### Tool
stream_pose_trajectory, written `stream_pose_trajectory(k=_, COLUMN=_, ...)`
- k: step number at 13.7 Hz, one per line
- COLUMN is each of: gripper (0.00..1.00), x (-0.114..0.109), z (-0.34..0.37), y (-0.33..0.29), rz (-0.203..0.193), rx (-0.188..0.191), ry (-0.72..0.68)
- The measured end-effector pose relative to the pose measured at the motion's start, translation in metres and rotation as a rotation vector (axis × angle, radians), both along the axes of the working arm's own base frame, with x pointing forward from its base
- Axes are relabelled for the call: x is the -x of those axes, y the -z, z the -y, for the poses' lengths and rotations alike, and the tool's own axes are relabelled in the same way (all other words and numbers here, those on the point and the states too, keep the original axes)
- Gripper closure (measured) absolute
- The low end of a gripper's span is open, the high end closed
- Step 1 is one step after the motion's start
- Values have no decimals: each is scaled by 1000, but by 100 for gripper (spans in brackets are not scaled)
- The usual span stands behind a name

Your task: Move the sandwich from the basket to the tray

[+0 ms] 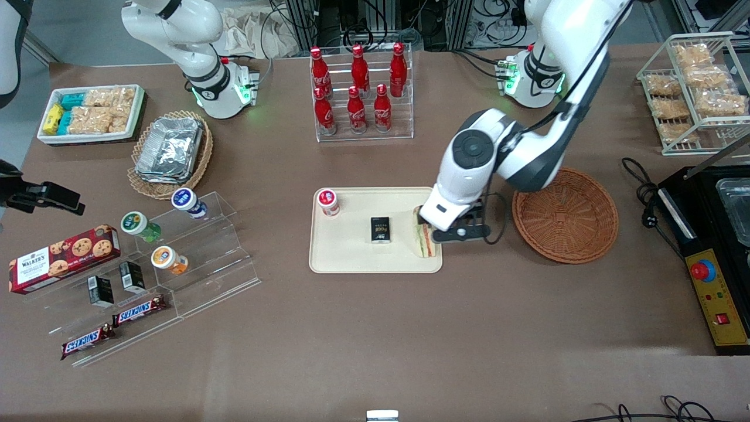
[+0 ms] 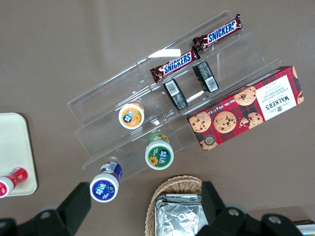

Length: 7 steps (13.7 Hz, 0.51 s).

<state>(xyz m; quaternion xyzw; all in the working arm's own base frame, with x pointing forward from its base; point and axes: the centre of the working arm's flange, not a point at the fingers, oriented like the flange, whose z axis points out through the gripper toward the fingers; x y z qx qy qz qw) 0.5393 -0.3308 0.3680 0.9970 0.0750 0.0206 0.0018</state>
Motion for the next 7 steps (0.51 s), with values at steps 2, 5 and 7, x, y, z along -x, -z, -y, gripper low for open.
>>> stream_pose_trajectory(k=2, gripper=0, x=-6, z=-36, y=-46, rz=-1, rx=-2, ry=-75)
stream_pose_trajectory(k=5, gripper=0, x=-5, z=-120, y=-121, rz=-45, rx=8, ry=-67)
stream_pose_trajectory(k=7, gripper=0, x=7, z=-198, y=-168, rz=-88, rx=17, ry=8)
